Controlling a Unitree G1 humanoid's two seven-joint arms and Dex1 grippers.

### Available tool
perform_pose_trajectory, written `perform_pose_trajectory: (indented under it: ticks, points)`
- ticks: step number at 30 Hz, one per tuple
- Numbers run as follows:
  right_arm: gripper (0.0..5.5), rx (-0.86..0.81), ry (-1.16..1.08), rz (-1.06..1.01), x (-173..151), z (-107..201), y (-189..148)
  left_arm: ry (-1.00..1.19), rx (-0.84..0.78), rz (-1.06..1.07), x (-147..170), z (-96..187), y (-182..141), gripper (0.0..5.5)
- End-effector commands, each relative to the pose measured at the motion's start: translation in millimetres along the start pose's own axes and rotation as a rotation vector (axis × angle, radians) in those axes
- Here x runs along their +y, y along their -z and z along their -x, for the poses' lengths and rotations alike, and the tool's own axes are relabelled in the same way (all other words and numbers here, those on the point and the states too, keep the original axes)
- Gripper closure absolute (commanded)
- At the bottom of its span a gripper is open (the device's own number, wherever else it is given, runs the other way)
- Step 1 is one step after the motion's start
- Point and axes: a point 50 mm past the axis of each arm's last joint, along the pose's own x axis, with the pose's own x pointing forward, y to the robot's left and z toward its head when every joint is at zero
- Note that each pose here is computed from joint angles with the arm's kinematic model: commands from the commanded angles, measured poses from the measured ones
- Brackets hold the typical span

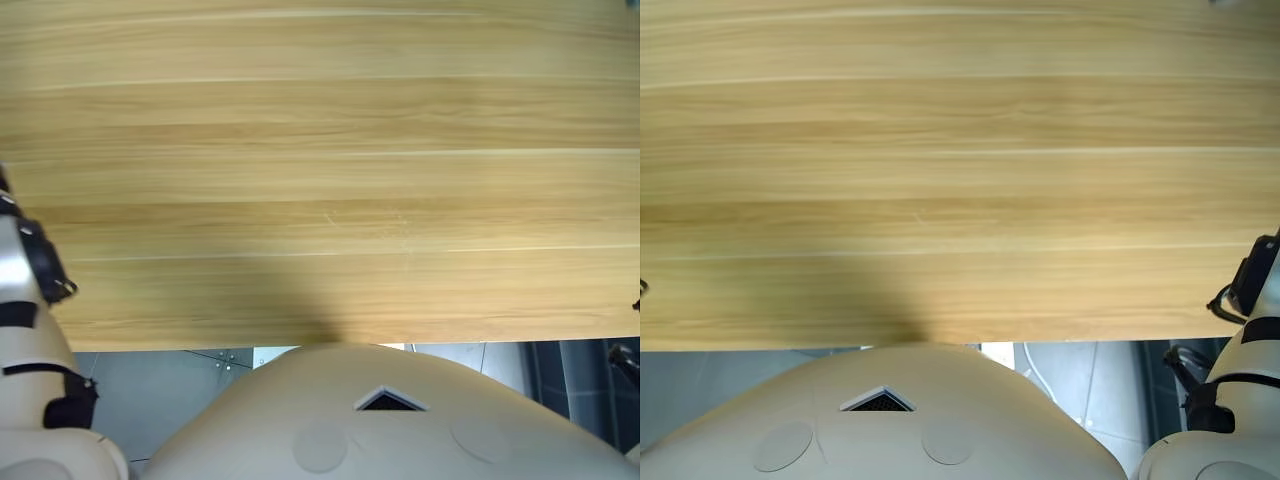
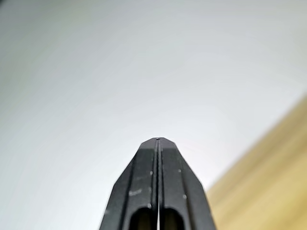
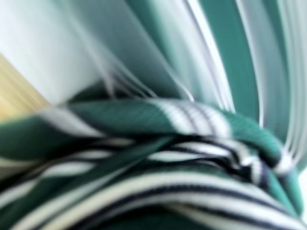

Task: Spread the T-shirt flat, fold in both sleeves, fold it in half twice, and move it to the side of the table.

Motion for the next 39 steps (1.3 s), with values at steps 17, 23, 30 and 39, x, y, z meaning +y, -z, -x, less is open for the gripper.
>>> perform_pose_trajectory:
  ticks: [17,23,30,39]
  points:
    - [5.5,-0.503,-1.004,-0.256,49.5,162.8,-81.1,0.673,-0.382,0.334,-90.3,119.6,-85.3,5.49]
    - [5.5,-0.299,-1.111,0.223,86.1,123.1,-53.4,0.678,-0.445,0.395,-111.9,96.5,-96.6,4.83]
    - [5.5,-0.777,-0.815,0.383,109.6,19.9,-208.7,0.446,-0.502,0.451,-104.9,62.3,-98.5,3.77]
    - [5.5,-0.626,-1.388,0.524,170.1,74.3,-120.7,0.465,-0.519,0.506,-126.7,51.5,-99.1,2.31]
